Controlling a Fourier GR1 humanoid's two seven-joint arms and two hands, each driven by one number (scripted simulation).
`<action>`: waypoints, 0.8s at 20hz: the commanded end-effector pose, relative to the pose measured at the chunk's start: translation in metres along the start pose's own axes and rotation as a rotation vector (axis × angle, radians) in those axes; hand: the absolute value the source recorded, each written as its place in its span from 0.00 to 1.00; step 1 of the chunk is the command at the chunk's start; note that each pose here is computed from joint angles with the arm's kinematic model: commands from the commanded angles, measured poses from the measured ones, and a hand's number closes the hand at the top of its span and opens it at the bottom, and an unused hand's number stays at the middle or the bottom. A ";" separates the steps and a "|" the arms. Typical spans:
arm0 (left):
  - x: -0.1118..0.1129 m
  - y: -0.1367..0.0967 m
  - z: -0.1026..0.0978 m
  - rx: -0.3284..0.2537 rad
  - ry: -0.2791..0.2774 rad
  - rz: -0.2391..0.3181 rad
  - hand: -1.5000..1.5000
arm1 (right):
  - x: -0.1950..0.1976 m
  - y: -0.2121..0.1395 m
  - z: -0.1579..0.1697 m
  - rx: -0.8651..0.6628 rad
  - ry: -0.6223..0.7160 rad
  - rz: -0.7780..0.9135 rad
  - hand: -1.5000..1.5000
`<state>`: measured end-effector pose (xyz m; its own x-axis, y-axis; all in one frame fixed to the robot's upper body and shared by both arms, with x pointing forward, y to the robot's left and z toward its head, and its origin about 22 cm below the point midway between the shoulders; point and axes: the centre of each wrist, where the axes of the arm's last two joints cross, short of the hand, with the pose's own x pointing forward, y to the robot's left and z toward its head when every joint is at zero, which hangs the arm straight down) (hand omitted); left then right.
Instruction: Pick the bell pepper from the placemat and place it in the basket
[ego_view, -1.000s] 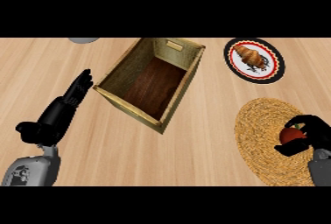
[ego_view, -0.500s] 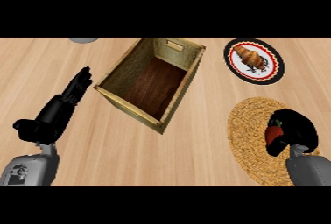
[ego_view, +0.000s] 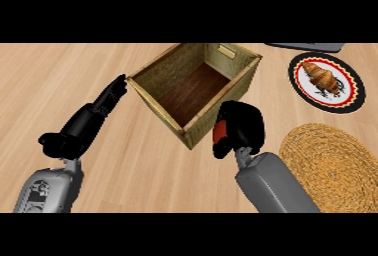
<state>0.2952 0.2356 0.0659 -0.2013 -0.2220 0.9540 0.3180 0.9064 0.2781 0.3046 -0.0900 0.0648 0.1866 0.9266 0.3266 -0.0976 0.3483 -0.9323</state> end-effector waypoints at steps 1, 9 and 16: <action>-0.001 -0.013 -0.006 -0.044 -0.005 0.007 0.50 | 0.054 -0.018 0.025 -0.051 -0.064 -0.131 1.00; 0.001 -0.009 -0.016 -0.049 0.001 -0.003 0.50 | 0.121 -0.074 0.070 -0.361 -0.239 -0.429 1.00; -0.004 -0.015 -0.016 -0.037 0.006 0.018 0.50 | 0.153 -0.109 0.079 -0.432 -0.199 -0.502 1.00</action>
<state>0.3048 0.2197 0.0619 -0.1928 -0.2171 0.9569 0.3583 0.8923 0.2746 0.2739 0.0105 0.2058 -0.1776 0.7733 0.6087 0.3133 0.6308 -0.7099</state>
